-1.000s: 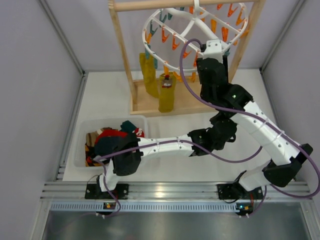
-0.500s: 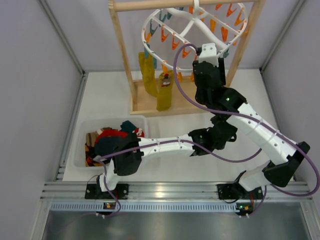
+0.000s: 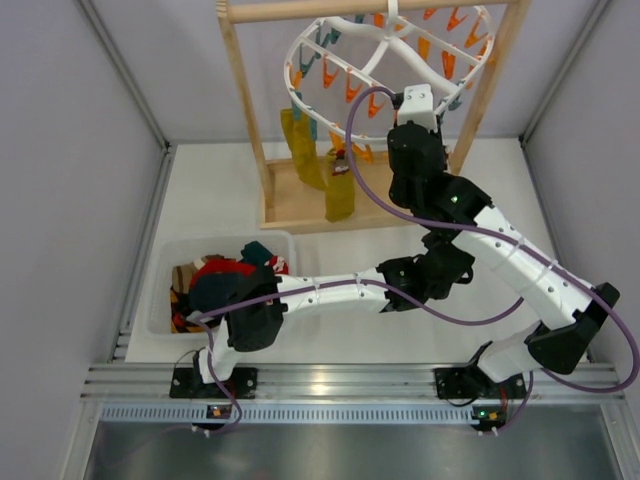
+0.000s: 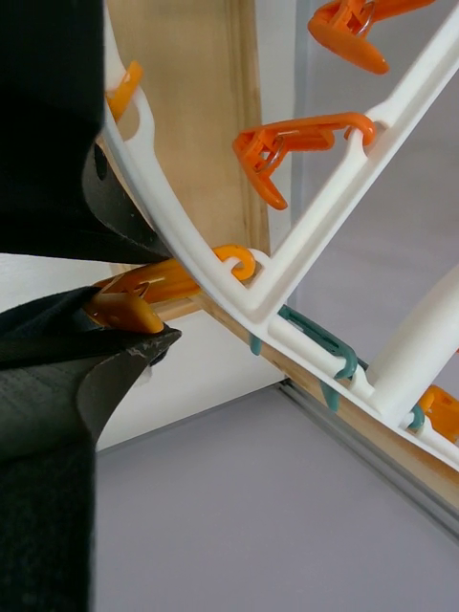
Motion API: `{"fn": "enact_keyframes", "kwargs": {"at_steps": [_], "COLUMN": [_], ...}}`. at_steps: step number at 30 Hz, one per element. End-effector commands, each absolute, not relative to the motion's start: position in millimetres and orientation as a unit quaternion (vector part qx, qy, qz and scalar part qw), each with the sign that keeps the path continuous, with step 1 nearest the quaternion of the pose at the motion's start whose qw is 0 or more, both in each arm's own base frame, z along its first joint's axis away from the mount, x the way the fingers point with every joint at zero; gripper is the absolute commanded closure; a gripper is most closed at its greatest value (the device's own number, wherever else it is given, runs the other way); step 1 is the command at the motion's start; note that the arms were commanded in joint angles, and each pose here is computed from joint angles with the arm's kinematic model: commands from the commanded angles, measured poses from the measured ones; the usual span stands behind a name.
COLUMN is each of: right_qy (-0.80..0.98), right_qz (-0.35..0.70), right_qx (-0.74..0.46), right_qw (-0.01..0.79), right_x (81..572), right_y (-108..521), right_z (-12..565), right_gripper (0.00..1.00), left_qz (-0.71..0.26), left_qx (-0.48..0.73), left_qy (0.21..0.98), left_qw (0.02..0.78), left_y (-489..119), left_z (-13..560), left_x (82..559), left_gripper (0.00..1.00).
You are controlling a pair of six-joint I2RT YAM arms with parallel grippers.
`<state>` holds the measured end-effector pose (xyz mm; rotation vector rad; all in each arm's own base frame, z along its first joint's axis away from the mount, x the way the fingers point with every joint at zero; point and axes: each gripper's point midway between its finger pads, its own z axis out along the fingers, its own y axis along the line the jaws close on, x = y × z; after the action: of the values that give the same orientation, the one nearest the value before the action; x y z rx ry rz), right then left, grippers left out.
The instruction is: Remove the socks clipped to the hanger
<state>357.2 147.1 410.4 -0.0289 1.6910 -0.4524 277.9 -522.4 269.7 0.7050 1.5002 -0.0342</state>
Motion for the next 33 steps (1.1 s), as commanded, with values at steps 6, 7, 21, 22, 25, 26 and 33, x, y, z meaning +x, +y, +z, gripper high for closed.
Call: {"fn": "enact_keyframes", "kwargs": {"at_steps": [6, 7, 21, 22, 25, 26, 33], "right_qy": [0.72, 0.719, 0.726, 0.725, 0.725, 0.726, 0.74], "right_qz": [-0.177, -0.176, -0.153, -0.148, -0.141, -0.136, -0.115], "right_qx": [0.016, 0.015, -0.041, -0.045, -0.048, -0.054, -0.066], "right_qw": [0.67, 0.672, 0.67, 0.671, 0.672, 0.672, 0.66], "right_x": [352.7, 353.0, 361.6, 360.5, 359.6, 360.6, 364.8], "right_y": [144.1, 144.5, 141.3, 141.8, 143.1, 145.7, 141.0], "right_z": [435.6, 437.1, 432.2, 432.8, 433.7, 432.4, 416.5], "right_gripper": [0.88, 0.88, 1.0, 1.0, 1.0, 1.0, 0.95], "left_qz": [-0.041, -0.039, -0.049, -0.05, -0.049, -0.046, -0.062], "left_qx": [0.31, 0.312, 0.319, 0.319, 0.317, 0.314, 0.258], "left_qy": [0.662, 0.663, 0.669, 0.67, 0.673, 0.675, 0.729], "left_qw": [0.681, 0.68, 0.669, 0.668, 0.667, 0.666, 0.631], "left_y": [-530.4, -529.7, -522.4, -522.0, -518.3, -515.2, -449.5], "left_z": [278.0, 276.2, 262.9, 262.9, 260.8, 259.7, 256.1], "left_x": [270.0, 269.8, 265.2, 264.8, 264.9, 265.1, 250.3], "left_gripper": [1.0, 1.0, 1.0, 1.0, 1.0, 1.0, 1.0]}}
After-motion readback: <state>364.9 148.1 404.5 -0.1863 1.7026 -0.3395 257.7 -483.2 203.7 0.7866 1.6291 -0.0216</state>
